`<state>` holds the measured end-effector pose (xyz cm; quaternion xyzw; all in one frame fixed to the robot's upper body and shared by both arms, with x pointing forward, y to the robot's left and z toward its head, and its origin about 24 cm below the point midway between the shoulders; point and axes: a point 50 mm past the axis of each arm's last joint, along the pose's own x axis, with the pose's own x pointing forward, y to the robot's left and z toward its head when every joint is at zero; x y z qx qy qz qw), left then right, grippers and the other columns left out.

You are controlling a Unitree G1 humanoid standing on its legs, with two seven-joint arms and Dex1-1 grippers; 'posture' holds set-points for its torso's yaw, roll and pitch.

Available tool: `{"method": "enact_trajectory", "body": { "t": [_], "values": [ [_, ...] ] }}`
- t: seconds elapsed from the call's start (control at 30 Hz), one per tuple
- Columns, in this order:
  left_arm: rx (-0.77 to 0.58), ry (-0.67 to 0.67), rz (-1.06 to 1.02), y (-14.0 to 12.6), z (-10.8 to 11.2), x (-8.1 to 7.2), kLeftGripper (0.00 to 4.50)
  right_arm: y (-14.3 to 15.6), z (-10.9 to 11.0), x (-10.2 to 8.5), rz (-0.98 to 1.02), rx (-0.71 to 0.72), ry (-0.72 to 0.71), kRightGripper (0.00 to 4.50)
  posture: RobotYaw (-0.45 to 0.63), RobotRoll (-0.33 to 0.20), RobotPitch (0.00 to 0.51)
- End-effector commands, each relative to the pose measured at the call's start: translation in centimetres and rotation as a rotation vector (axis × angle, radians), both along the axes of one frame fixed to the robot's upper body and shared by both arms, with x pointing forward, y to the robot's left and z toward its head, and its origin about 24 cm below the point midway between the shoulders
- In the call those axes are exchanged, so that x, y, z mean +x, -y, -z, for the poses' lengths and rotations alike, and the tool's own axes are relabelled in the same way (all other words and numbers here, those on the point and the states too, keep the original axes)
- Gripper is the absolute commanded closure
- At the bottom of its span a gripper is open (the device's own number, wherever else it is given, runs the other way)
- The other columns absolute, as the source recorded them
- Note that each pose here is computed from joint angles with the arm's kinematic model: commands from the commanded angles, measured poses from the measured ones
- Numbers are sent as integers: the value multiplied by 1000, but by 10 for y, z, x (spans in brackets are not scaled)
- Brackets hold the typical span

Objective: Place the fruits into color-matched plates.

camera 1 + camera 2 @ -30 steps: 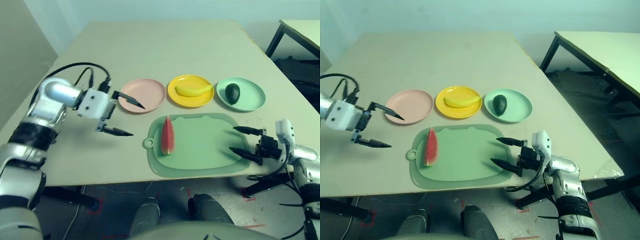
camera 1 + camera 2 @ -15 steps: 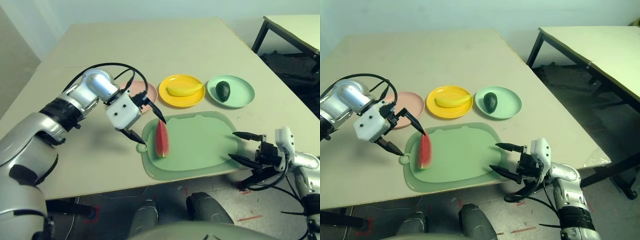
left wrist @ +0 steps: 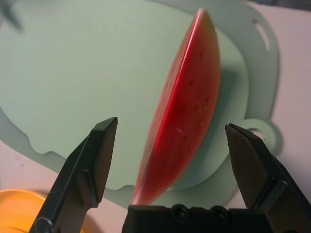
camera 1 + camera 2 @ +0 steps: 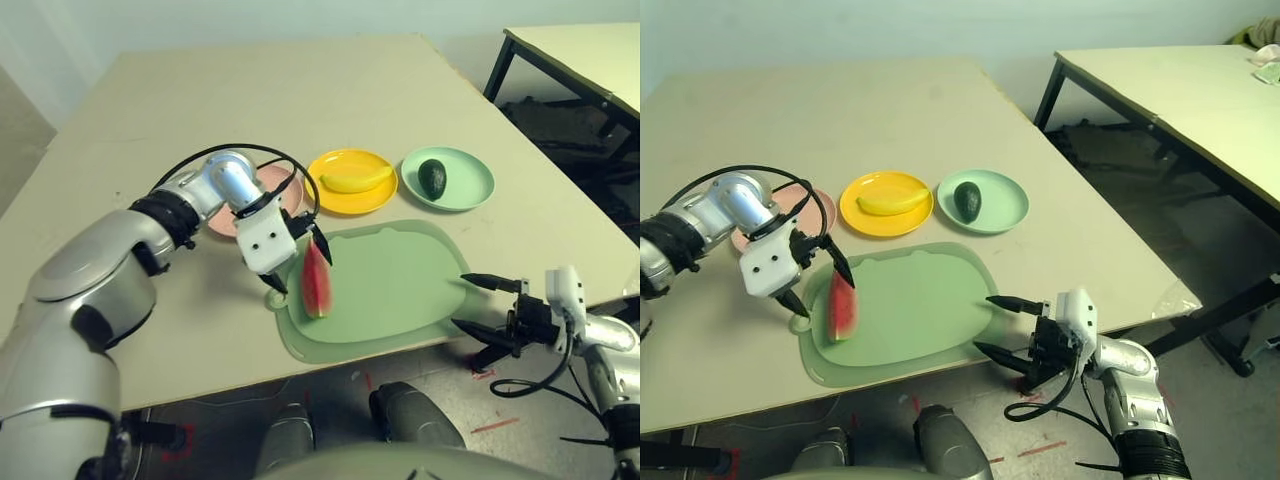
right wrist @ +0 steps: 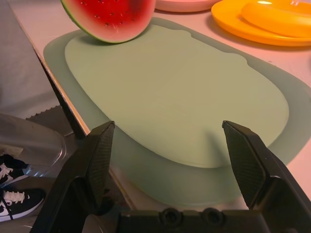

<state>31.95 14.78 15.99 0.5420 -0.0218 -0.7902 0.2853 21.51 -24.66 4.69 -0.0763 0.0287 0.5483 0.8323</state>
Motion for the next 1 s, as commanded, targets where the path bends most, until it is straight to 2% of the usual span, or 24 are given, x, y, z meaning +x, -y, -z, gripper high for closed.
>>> {"method": "enact_trajectory", "body": {
  "t": [0.03, 0.33, 0.57, 0.7, 0.8, 0.87, 1.0],
  "values": [
    [4, -24, -2, -2, 11, -3, 0, -2, -1, 0, -7, 2, -1, 26, -316, 0, 36],
    [23, -84, -6, -6, 33, -11, 0, -4, -3, 3, -10, 1, -4, 26, -326, 0, 27],
    [15, -56, -43, -5, 44, -6, 0, -8, -1, -5, -32, -7, -23, 26, -331, 0, 25],
    [20, -42, -81, -7, 46, -2, 857, -8, -2, -5, -41, -15, -23, 0, -330, 0, 27],
    [21, -38, -96, -7, 47, -1, 1921, -9, -2, -5, -47, -20, -20, 0, -329, 0, 27],
    [23, -34, -97, -7, 48, -1, 2405, -9, -3, -4, -52, -22, -16, 0, -329, 0, 27],
    [25, -38, -112, -7, 48, 0, 2407, -10, -4, -2, -55, -23, -9, 0, -326, 0, 27]
  ]
}}
